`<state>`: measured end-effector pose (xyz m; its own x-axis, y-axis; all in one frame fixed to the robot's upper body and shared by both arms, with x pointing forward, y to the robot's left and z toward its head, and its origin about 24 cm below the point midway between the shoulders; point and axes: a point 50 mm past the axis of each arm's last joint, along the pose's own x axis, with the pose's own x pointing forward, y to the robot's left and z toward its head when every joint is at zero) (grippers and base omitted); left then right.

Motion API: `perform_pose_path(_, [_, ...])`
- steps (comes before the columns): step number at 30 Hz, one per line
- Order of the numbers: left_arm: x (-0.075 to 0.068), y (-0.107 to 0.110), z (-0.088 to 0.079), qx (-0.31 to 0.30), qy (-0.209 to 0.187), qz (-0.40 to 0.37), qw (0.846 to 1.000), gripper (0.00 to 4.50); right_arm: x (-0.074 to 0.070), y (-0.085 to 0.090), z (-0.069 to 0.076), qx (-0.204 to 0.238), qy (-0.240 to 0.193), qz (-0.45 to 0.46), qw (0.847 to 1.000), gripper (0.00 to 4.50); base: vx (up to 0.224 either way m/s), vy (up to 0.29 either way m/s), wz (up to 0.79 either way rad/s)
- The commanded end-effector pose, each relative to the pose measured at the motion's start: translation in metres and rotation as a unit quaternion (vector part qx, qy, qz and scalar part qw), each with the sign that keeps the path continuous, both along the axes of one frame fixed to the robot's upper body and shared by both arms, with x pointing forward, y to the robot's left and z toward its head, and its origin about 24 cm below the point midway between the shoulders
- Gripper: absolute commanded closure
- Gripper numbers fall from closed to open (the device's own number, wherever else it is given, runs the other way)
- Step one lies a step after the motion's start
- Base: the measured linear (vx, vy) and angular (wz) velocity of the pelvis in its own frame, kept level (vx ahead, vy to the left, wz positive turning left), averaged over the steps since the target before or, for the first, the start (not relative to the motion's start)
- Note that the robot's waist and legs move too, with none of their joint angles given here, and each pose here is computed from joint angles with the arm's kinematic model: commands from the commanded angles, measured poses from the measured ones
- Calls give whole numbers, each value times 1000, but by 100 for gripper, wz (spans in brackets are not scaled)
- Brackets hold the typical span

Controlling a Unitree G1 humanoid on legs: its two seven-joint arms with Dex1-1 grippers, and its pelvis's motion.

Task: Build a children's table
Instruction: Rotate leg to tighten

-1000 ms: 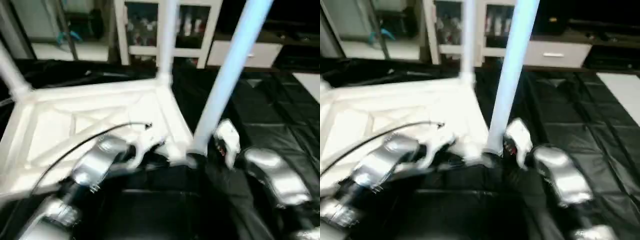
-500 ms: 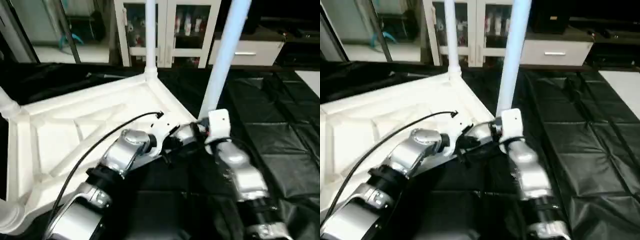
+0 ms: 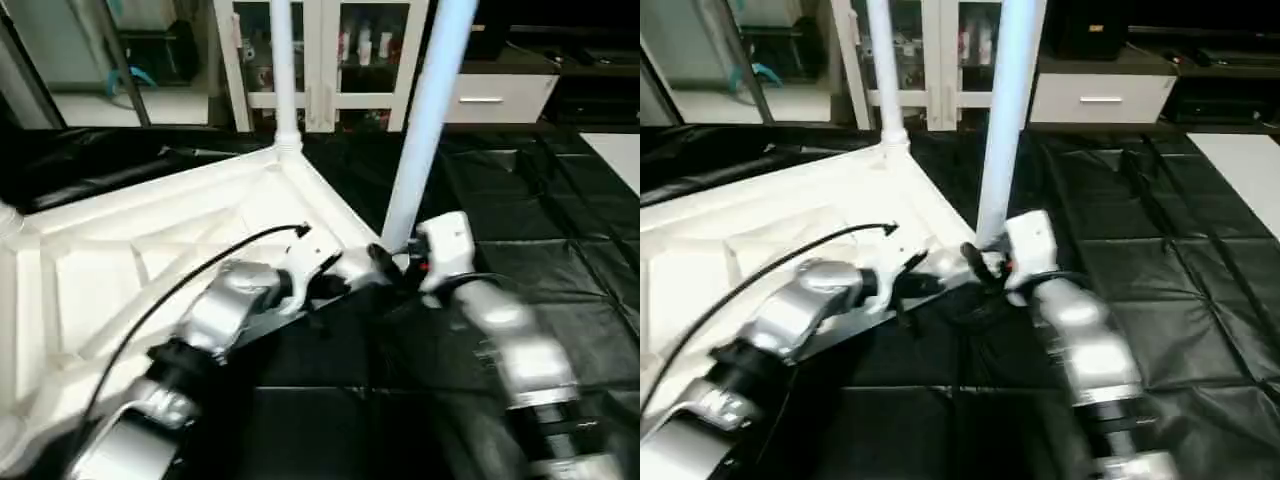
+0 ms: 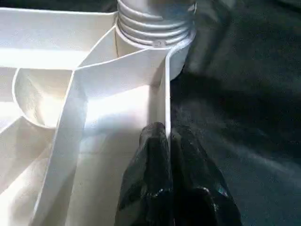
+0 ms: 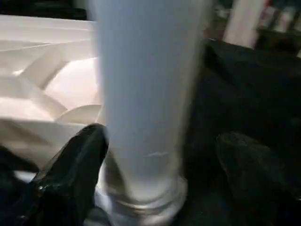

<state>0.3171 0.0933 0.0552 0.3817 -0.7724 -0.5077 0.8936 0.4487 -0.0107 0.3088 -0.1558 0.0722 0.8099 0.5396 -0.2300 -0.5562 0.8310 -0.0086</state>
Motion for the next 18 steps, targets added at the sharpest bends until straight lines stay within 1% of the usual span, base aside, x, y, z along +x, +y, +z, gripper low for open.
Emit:
perform_pose_path(1, [-6,3,7,-10,7,-41,999,450,-3,-3,8,2,2,89,996,45,0,0,0])
perform_pose_path(2, [-7,3,6,-10,11,-47,999,450,-3,-4,8,2,6,102,995,45,0,0,0])
perform_pose_path(3, [-13,4,4,-7,24,-68,997,450,-6,-7,7,-5,17,147,989,45,0,0,0])
perform_pose_path(5, [-16,5,5,-5,30,-86,996,450,-6,-8,5,-10,28,158,987,45,0,0,0])
perform_pose_path(8, [-19,5,6,0,38,-108,993,450,-3,-10,4,3,42,174,984,45,0,0,0])
perform_pose_path(9, [-19,5,7,3,38,-111,993,450,-3,-10,5,8,45,181,982,45,0,0,0])
perform_pose_path(10, [-18,5,8,2,40,-108,993,450,-4,-9,3,9,55,203,978,45,0,0,0])
perform_pose_path(12, [-18,5,9,5,39,-113,993,450,-6,-9,1,1,59,224,973,45,0,0,0])
perform_pose_path(15, [-20,8,10,9,41,-117,992,450,-7,-9,-7,-13,70,241,968,45,0,0,0])
perform_pose_path(18, [-21,10,10,9,43,-119,992,450,-9,-7,-9,-14,77,257,963,45,0,0,0])
